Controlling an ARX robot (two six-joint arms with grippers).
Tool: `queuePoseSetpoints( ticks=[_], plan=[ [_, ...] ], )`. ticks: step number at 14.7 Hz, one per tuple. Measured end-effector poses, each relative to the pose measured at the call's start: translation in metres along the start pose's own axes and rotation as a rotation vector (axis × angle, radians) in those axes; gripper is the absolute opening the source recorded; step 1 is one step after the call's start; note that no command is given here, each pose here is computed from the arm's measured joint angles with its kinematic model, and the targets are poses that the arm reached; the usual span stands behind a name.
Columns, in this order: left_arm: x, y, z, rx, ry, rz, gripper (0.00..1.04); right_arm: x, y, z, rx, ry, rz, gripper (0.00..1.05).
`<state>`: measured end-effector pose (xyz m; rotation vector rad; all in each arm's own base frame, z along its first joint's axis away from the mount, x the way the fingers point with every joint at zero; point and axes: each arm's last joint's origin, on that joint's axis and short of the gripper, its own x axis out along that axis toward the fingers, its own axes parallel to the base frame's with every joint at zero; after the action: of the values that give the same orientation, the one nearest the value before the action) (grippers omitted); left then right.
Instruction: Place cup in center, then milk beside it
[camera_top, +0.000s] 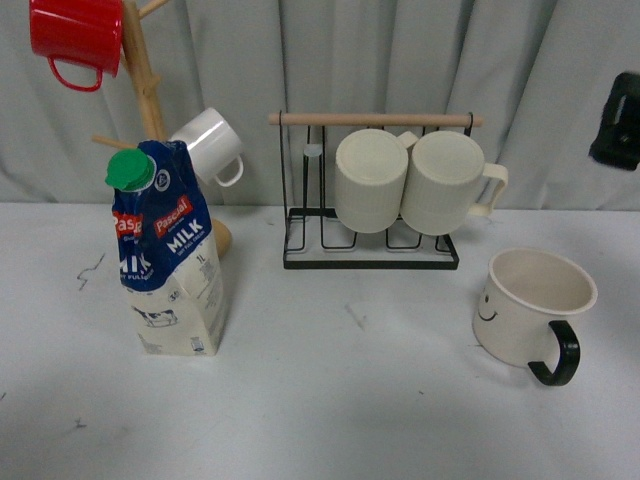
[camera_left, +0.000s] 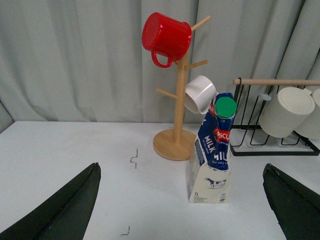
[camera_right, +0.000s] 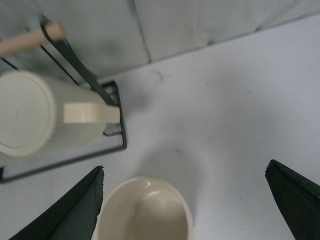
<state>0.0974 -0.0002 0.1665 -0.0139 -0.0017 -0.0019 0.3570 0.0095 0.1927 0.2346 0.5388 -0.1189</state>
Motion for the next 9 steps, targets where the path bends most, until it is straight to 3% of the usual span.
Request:
queuePoseSetpoints(
  ticks=[3,9],
  plan=[
    [0.000,0.000,0.000,0.000,0.000,0.000,0.98,0.025,-0.002,-0.026,-0.018,0.195,-0.002,0.98],
    [0.000,0.000,0.000,0.000,0.000,0.000,0.98,0.051,-0.005,-0.049,-0.018,0.289,0.006,0.98]
  ],
)
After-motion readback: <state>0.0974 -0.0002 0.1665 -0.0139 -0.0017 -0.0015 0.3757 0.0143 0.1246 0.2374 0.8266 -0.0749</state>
